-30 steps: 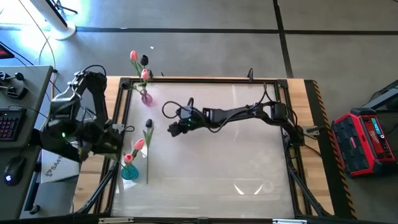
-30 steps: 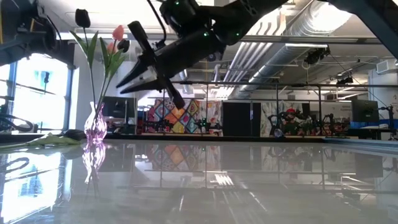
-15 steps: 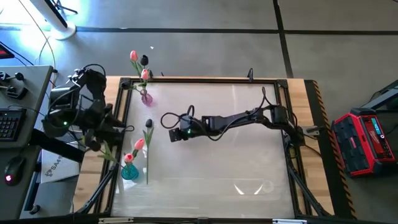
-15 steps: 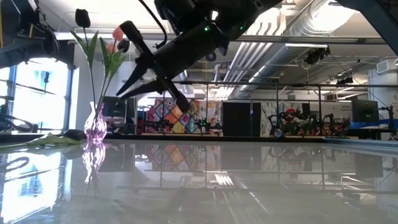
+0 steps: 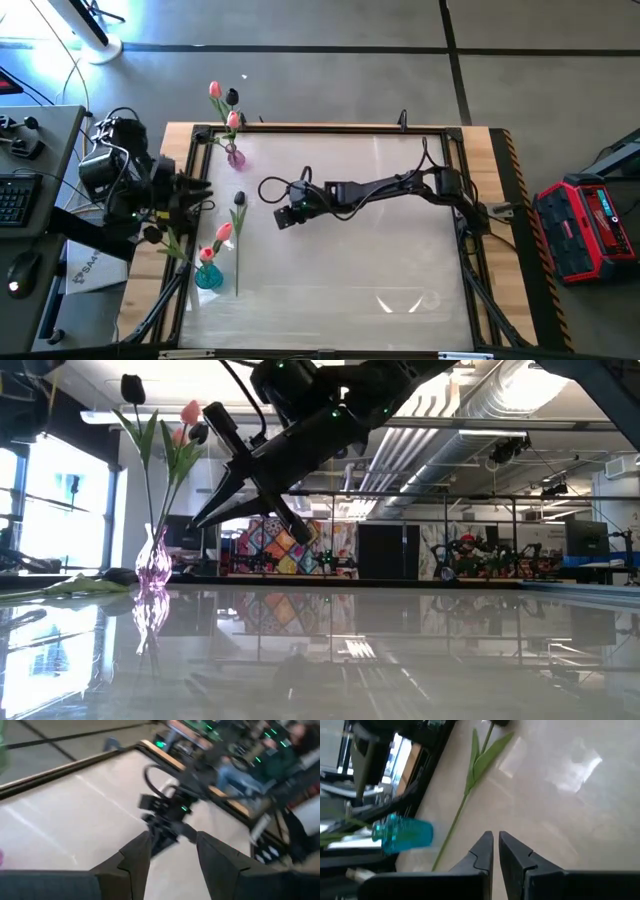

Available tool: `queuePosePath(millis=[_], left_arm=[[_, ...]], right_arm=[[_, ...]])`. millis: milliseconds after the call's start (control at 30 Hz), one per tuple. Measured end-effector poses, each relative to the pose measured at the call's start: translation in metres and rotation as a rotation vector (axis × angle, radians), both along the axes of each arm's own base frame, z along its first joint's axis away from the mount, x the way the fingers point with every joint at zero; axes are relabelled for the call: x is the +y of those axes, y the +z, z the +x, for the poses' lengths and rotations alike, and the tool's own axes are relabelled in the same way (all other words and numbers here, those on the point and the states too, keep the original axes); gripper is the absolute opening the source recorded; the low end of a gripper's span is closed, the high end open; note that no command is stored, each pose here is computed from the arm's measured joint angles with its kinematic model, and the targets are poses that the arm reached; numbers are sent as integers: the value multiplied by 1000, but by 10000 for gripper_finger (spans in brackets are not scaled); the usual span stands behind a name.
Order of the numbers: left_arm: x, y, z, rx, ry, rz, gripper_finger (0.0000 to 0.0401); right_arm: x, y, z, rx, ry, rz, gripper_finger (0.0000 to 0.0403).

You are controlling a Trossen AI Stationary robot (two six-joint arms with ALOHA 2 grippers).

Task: Sort flowers into vase by color
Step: Put the middle left black flower into the blue glass vase

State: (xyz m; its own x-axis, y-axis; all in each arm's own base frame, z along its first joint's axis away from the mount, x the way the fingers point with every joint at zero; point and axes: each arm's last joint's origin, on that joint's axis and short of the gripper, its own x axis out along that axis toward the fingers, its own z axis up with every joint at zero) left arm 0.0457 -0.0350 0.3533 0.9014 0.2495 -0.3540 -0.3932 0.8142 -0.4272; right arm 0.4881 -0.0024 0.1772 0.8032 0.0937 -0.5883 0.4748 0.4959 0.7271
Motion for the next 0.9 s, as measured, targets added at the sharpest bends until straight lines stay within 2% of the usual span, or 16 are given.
queuePosePath(millis=[100,300,600,900], left_arm=[[5,0,1,-7,81,-55,132],[8,-3,4,76,169,-164,107],[3,-7,24,148,344,-178,85],[-3,-3,64,217,298,-250,84]], right_arm=[[0,-1,-1,8,53,10,19],[1,-6,-5,74,120,1,19],[-2,-11,-10,136,173,-15,19],[-9,-11,-11,130,192,-1,19]])
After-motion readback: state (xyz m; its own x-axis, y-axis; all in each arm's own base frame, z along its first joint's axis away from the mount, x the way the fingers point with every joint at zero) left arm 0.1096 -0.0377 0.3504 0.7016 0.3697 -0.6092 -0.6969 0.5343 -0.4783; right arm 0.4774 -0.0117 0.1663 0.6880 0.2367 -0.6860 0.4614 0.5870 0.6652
